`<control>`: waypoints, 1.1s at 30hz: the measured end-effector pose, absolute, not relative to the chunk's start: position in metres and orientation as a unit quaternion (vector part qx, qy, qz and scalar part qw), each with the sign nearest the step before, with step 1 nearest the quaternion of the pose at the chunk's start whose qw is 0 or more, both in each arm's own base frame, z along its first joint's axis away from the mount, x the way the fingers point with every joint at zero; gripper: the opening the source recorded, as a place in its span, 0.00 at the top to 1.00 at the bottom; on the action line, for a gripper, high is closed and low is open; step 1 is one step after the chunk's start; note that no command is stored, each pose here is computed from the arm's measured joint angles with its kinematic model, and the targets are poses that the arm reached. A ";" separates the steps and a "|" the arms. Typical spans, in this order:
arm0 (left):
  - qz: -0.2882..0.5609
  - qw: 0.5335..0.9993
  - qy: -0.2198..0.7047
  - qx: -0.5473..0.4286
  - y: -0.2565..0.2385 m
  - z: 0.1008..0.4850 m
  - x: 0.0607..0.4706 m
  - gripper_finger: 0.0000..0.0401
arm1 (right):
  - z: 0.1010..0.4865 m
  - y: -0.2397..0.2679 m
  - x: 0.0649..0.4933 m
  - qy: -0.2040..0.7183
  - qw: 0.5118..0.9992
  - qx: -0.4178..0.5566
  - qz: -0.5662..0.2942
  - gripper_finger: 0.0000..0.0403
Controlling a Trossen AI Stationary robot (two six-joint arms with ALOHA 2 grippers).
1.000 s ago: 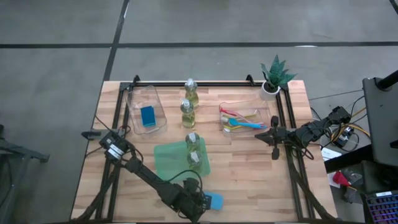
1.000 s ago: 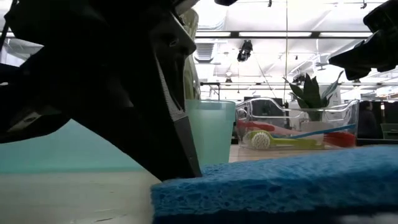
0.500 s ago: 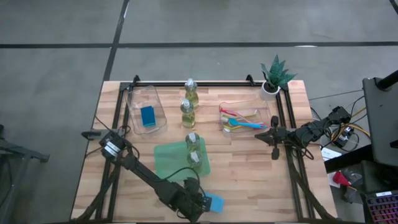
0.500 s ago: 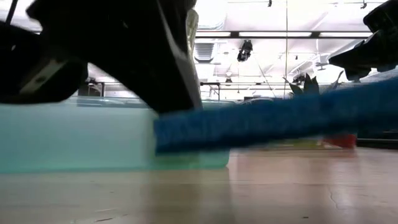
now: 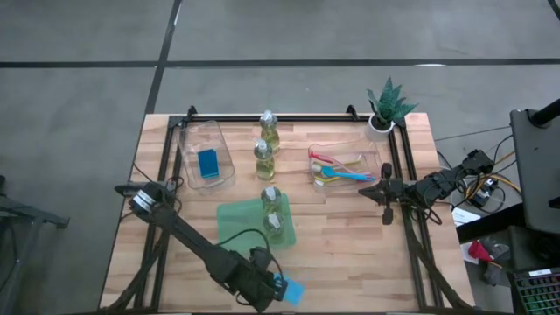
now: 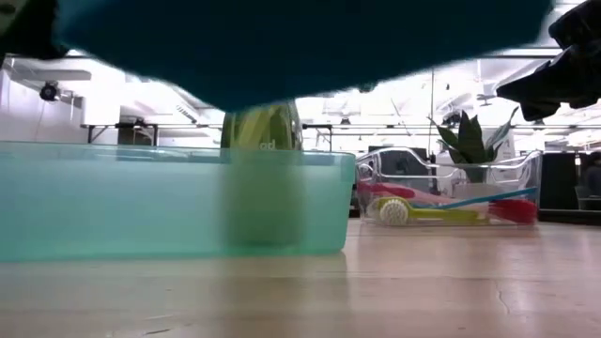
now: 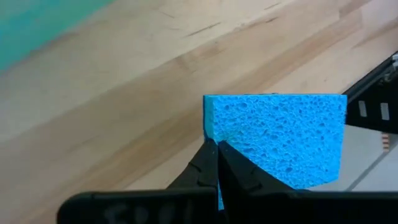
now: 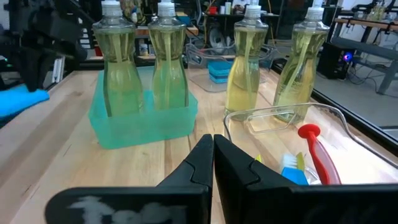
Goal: Pick & Place Kitchen Sink Supplies
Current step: Put the blue sponge into the left transparent bin
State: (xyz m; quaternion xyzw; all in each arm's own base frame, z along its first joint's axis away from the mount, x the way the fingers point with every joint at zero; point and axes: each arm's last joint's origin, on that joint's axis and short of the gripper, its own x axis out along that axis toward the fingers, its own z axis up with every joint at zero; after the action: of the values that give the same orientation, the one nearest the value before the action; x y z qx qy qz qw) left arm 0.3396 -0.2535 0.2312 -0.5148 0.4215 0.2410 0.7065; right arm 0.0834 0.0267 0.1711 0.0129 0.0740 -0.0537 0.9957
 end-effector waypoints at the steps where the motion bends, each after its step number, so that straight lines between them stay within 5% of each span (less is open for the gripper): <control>1: 0.241 0.706 0.425 -0.513 -0.252 0.235 0.337 1.00 | 0.171 0.027 0.083 0.074 0.996 0.013 -0.054 0.98; 12: 0.251 0.706 0.479 -0.458 -0.217 0.295 0.290 1.00 | 0.171 0.027 0.083 0.074 0.996 0.013 -0.054 0.98; 20: 0.352 0.701 0.471 -0.403 -0.160 0.336 0.247 1.00 | 0.171 0.027 0.083 0.074 0.996 0.013 -0.054 0.98; 33: 0.354 0.787 0.446 -0.237 -0.033 0.390 0.220 1.00 | 0.171 0.027 0.083 0.074 0.996 0.013 -0.054 0.98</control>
State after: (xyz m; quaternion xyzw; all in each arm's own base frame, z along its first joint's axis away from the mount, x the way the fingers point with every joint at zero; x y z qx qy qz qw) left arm 0.2196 -0.0327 0.3895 -0.2373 0.4461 0.3539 0.7870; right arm 0.0834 0.0267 0.1711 0.0130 0.0740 -0.0538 0.9957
